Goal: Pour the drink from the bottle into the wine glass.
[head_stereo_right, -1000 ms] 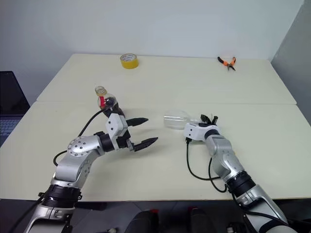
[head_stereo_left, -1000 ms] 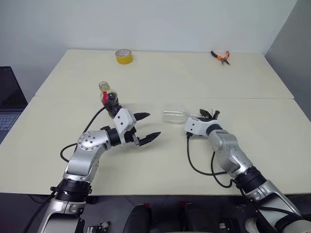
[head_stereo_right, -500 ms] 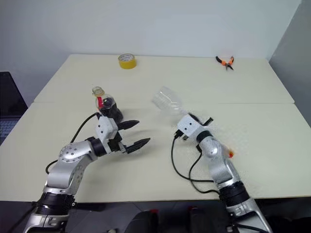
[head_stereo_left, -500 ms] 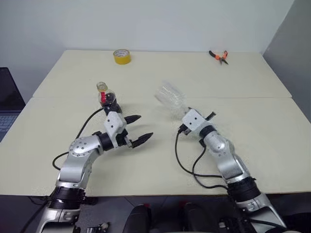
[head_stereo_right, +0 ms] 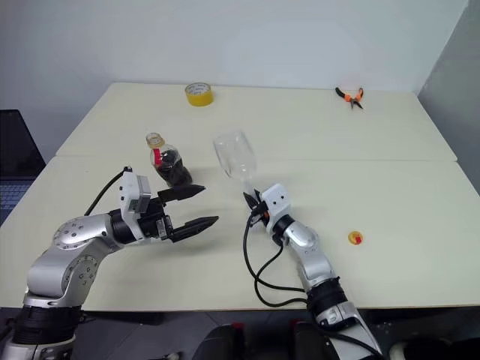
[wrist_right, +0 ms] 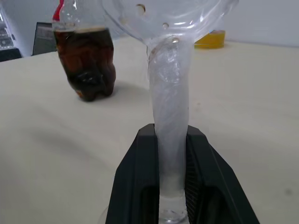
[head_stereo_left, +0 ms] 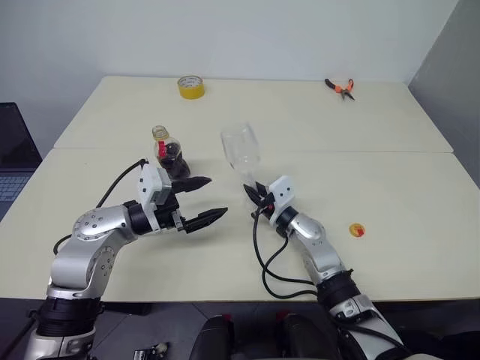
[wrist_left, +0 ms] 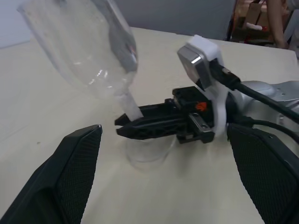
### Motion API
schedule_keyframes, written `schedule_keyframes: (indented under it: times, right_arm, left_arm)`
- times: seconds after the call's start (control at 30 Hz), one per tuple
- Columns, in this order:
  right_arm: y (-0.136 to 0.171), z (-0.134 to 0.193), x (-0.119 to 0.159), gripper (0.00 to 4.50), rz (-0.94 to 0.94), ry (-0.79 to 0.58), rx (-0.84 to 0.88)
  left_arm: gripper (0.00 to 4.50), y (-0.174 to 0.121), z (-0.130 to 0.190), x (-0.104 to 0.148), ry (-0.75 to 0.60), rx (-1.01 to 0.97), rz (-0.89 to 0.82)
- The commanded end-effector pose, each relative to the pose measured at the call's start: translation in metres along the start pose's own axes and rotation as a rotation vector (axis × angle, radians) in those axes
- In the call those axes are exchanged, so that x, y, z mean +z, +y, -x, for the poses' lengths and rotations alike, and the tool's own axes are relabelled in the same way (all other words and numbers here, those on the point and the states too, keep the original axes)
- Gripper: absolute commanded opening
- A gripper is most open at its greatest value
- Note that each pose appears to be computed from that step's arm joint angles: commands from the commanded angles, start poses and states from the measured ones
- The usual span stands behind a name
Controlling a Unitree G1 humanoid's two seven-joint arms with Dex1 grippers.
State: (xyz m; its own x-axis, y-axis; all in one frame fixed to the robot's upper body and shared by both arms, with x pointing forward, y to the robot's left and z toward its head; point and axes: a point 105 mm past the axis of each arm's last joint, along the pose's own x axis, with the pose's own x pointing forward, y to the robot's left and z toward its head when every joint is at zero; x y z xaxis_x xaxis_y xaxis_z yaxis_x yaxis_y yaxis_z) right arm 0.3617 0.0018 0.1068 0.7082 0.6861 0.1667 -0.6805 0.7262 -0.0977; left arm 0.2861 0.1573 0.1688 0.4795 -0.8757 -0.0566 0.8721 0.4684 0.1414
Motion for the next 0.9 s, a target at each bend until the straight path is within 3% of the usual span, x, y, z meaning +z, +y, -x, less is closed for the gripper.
schedule_keyframes:
  times: [0.03, 0.23, 0.47, 0.5, 0.83, 0.9]
  right_arm:
    - [0.003, -0.004, 0.01, 0.34, 0.019, -0.065, 0.019]
    - [0.008, 0.013, -0.003, 0.34, 0.051, -0.04, 0.072]
    - [0.009, 0.02, -0.013, 0.34, 0.058, 0.004, 0.084]
    - [0.009, 0.02, -0.014, 1.08, 0.054, 0.01, 0.086]
    - [0.005, 0.024, -0.017, 4.47, 0.099, 0.044, 0.092]
    - [0.003, 0.025, -0.017, 4.47, 0.106, 0.052, 0.088]
  left_arm:
    - [4.5, -0.003, 0.002, 0.016, -0.029, -0.015, -0.042]
    - [4.5, 0.007, 0.002, 0.033, -0.087, 0.019, -0.032]
    - [4.5, 0.007, -0.001, 0.034, -0.079, 0.009, -0.034]
    - [4.5, 0.008, -0.002, 0.034, -0.079, 0.007, -0.034]
    - [4.5, 0.006, -0.006, 0.035, -0.078, -0.008, -0.039]
    - [4.5, 0.006, -0.007, 0.034, -0.077, -0.008, -0.039]
